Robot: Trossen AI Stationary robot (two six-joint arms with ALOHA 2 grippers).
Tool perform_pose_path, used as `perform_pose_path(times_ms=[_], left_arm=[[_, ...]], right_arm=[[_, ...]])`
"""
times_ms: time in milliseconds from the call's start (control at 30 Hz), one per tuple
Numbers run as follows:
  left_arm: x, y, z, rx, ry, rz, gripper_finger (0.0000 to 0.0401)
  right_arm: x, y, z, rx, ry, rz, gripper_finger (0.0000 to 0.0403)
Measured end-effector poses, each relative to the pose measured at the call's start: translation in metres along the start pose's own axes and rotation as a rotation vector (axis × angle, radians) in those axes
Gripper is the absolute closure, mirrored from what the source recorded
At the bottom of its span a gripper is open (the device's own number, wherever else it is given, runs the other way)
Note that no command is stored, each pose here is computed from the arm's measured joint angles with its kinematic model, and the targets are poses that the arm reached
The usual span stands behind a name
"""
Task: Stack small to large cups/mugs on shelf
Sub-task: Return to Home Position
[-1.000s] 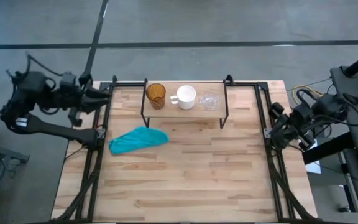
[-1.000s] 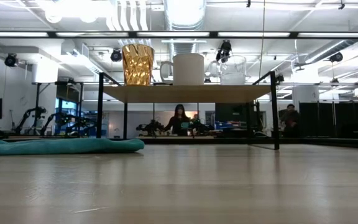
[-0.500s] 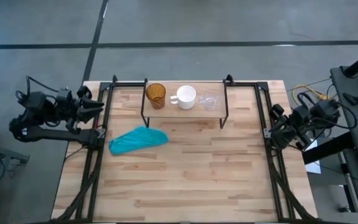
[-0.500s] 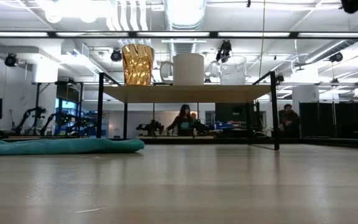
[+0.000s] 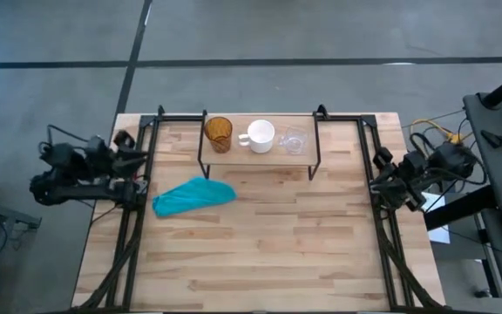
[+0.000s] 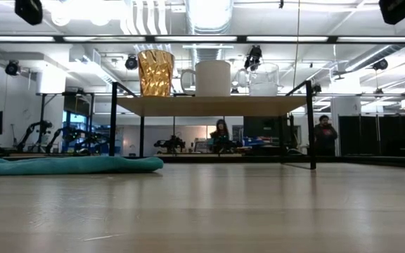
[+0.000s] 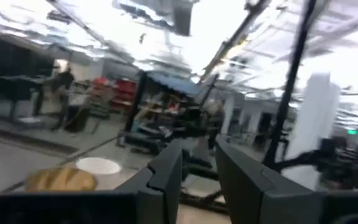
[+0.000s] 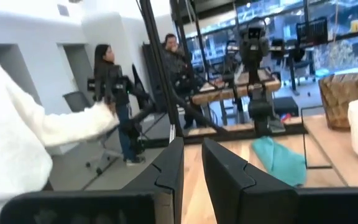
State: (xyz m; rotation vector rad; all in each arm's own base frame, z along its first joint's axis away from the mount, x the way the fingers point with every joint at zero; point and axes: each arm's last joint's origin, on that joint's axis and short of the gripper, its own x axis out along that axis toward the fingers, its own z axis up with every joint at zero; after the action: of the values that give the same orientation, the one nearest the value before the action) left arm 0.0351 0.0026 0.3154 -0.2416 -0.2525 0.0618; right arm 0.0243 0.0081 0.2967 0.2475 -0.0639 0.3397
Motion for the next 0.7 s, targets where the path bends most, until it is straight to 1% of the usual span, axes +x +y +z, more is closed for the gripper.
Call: perform_pose_path(times_ms=[33,100,133,200,300,367,433,500,600,700], left_arm=[[0.002,0.001,-0.002,0.001,0.005,0.016,0.0315],[0.005,0.003,-0.012,0.007,0.059,0.034,0.0315],[0.006,0.003,-0.014,0.006,0.057,0.029,0.0315],[0.006,0.003,-0.014,0.001,0.014,0.019,0.0315],[0.005,0.005,-0.02,-0.002,-0.02,0.01,0.0315],[0.009,0.007,-0.033,-0.002,0.013,0.018,0.0315],[0.013,0.009,-0.042,-0.008,0.008,0.016,0.0315],[0.017,0.01,-0.05,-0.041,0.003,0.015,0.0315],[0.022,0.015,-0.072,-0.074,0.028,0.017,0.0315],[0.026,0.018,-0.088,-0.081,-0.019,-0.001,0.0315]], right_arm=[[0.001,0.0,-0.001,0.0,0.0,-0.005,0.0349],[0.003,-0.001,-0.005,-0.001,0.023,-0.011,0.0349],[0.003,-0.001,-0.006,0.0,0.027,-0.013,0.0349],[0.004,-0.002,-0.007,0.0,0.021,-0.018,0.0349],[0.007,-0.003,-0.013,0.004,0.041,-0.024,0.0349],[0.01,-0.004,-0.016,0.005,0.034,-0.028,0.0349],[0.014,-0.005,-0.022,0.004,0.043,-0.032,0.0349],[0.018,-0.006,-0.028,0.005,0.045,-0.035,0.0349],[0.024,-0.008,-0.037,0.005,0.037,-0.034,0.0349],[0.03,-0.01,-0.046,0.006,0.03,-0.032,0.0349]])
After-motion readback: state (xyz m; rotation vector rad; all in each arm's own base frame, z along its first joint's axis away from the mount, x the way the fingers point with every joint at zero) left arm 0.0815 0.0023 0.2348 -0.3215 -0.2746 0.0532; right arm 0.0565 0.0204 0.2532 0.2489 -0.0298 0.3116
